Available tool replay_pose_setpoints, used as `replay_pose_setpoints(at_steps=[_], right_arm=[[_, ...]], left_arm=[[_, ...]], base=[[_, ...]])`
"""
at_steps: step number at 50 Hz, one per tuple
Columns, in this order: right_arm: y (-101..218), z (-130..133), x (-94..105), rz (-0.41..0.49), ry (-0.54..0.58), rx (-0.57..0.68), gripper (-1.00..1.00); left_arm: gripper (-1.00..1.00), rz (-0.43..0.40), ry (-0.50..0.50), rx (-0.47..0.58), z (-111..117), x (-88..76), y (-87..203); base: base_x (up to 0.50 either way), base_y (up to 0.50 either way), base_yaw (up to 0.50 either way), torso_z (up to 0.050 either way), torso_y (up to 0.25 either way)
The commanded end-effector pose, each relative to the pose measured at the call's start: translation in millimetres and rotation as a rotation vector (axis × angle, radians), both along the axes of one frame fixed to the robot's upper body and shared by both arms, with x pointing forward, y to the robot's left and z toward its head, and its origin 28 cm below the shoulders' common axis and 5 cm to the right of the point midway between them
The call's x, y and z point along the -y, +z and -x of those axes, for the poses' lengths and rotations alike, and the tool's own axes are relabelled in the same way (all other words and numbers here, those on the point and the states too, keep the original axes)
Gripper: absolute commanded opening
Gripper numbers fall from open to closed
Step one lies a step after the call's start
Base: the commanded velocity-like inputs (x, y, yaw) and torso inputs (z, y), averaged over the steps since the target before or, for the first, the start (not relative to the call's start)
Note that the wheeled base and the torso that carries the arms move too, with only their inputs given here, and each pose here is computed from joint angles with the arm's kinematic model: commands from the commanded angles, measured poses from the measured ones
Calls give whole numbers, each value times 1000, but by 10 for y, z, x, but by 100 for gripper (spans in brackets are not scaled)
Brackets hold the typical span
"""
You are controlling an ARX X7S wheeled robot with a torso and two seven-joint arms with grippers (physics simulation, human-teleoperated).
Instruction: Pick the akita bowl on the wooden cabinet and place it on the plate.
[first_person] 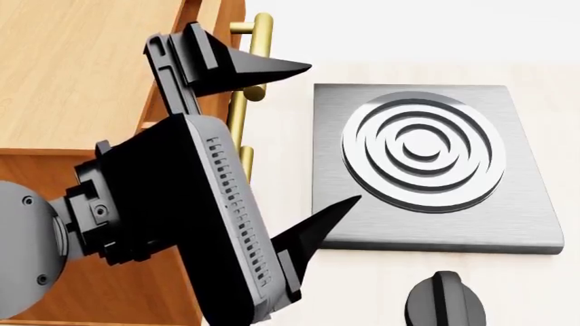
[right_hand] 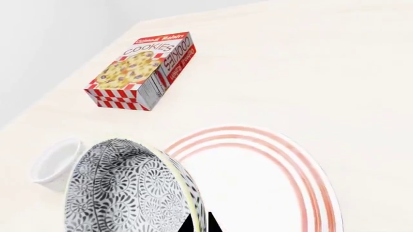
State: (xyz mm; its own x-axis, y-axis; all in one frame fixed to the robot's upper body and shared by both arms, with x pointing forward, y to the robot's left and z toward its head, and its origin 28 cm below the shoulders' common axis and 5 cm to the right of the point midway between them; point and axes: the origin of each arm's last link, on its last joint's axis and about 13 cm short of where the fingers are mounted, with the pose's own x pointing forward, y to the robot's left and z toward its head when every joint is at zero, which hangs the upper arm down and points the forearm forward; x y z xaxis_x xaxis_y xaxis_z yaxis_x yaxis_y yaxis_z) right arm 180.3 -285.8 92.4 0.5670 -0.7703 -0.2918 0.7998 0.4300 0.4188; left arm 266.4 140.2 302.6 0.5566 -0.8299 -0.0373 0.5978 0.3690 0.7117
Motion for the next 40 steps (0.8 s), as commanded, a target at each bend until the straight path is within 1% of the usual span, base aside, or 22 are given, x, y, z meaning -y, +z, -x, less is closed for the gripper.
replay_pose_setpoints(at_steps=[1,21,30,40], right_arm=[[-3,-23,32,20,-6,0,-100],[-148,-26,67,-5,-19,-36,-100],[-231,-70,69,-18,-18,-56,-100],[-248,-70,83,-26,-24,-60,-100]], left_arm=[[100,1,1,-5,-14,-2,-26],[100,7,4,-10,-13,-14,-42],[100,5,0,-7,-14,-2,-24],[100,5,-1,-13,-33,5,-51]], base=[[0,0,0,0,0],[0,0,0,0,0],[0,0,0,1,0],[0,0,0,0,0]])
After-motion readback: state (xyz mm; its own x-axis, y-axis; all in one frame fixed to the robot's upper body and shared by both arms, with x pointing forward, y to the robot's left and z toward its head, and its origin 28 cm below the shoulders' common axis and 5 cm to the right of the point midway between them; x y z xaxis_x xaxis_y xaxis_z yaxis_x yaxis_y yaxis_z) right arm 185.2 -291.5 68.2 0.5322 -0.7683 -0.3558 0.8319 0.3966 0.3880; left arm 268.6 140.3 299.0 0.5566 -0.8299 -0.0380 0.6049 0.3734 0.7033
